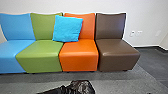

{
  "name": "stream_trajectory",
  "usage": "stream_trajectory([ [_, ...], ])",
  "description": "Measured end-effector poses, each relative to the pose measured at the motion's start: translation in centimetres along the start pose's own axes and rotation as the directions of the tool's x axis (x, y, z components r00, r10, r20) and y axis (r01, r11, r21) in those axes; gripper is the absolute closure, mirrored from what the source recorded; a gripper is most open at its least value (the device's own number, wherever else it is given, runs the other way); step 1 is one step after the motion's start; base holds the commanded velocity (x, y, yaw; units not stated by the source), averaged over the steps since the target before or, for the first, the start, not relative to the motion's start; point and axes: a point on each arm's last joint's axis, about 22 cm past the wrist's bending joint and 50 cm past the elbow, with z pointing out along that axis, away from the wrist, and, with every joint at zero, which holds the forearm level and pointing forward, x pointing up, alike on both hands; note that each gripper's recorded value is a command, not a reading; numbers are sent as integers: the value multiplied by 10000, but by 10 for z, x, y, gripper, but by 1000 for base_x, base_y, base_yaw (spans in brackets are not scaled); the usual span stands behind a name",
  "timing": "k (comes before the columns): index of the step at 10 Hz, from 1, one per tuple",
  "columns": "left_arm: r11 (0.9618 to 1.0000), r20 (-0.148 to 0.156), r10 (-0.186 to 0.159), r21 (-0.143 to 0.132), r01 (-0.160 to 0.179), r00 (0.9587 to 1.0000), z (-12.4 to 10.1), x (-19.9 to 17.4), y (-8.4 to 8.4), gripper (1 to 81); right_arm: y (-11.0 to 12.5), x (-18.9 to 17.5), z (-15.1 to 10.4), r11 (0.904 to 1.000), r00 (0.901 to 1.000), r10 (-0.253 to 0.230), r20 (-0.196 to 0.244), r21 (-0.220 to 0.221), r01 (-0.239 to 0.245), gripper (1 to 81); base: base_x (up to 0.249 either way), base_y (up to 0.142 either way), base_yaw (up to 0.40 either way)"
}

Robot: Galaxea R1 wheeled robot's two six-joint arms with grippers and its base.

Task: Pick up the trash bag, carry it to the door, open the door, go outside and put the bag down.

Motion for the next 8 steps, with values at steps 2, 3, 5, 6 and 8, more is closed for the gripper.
stream_trajectory([
  [2, 9999, 188, -22, -104, 24, 9998, 22, 0, -1, 10, 13, -1, 16, 9998, 9996, 176, 235, -40, -175, 10, 0, 0, 0],
  [3, 9999, 335, -117, -83, 120, 9994, 33, -5, -8, 10, 16, -1, 26, 9997, 9990, 233, 380, 31, -235, 10, 0, 0, 0],
  [5, 9998, 274, -202, 49, 200, 9994, 33, -4, -20, 10, 19, -2, 28, 9997, 9991, 241, 352, 22, -242, 10, 0, 0, 0],
  [6, 9994, 312, -316, 174, 310, 9990, 31, -5, -32, 10, 19, -4, 31, 9996, 9986, 263, 461, 14, -264, 10, 0, 0, 0],
  [8, 9975, 482, -601, 397, 582, 9970, 40, -13, -55, 10, 25, -5, 42, 9989, 9963, 457, 732, 52, -462, 10, 0, 0, 0],
])
